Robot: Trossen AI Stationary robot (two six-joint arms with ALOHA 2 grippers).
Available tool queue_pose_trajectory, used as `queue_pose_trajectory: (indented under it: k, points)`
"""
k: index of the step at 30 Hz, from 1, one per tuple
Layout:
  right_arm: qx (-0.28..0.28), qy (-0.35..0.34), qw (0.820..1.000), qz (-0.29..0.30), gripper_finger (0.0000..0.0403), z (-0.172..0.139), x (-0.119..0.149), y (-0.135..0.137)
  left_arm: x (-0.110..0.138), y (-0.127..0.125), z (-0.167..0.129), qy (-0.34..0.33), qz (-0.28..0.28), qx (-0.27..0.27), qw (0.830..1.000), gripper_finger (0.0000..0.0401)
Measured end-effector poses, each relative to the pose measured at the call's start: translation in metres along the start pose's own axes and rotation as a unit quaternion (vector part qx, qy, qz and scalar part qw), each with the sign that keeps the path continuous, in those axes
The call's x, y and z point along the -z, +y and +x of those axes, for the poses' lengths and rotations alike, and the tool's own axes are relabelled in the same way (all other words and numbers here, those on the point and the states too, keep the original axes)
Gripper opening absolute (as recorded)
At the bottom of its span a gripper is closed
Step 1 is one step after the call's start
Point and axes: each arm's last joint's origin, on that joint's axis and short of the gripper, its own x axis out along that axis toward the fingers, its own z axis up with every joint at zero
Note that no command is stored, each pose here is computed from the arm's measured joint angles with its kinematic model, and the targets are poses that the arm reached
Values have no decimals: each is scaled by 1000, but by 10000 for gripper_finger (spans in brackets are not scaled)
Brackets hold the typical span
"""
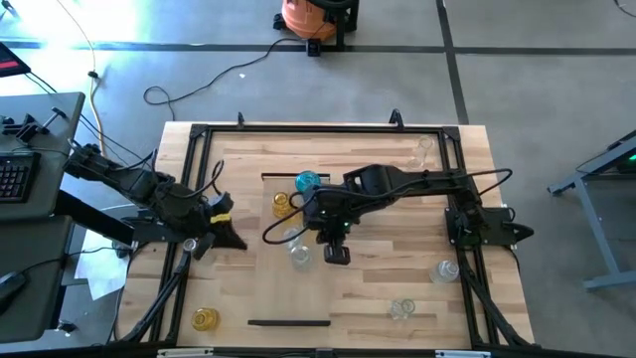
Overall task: Sort vases onto shelf
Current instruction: Put the left transparent vase on the shelf to align with the other transparent bin
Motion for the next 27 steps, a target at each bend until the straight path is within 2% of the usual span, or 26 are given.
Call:
queue_pose_trajectory:
  k: [5, 9, 11, 15, 20, 24, 27]
  points:
    - [86, -16, 996, -1, 0, 0, 0, -3, 9, -9, 3, 64, -18, 57, 996, 0]
    - [191, -40, 981, 15, 0, -2, -1, -10, 16, -18, 14, 120, -40, 94, 988, 0]
    - [229, -48, 972, 34, 0, -4, -2, -17, 18, -20, 24, 128, -36, 94, 987, 0]
    - [288, -69, 953, 71, 0, -8, -4, -27, 16, -26, 54, 94, -28, 95, 991, 0]
    - [390, -122, 909, 77, 0, -22, -5, -29, 12, -33, 94, 45, -3, 133, 990, 0]
    - [445, -149, 880, 78, 0, -40, -3, -29, 19, -32, 121, 27, 13, 124, 992, 0]
    - [470, -157, 866, 68, 0, -57, 2, -28, 28, -34, 137, 13, 45, 116, 992, 0]
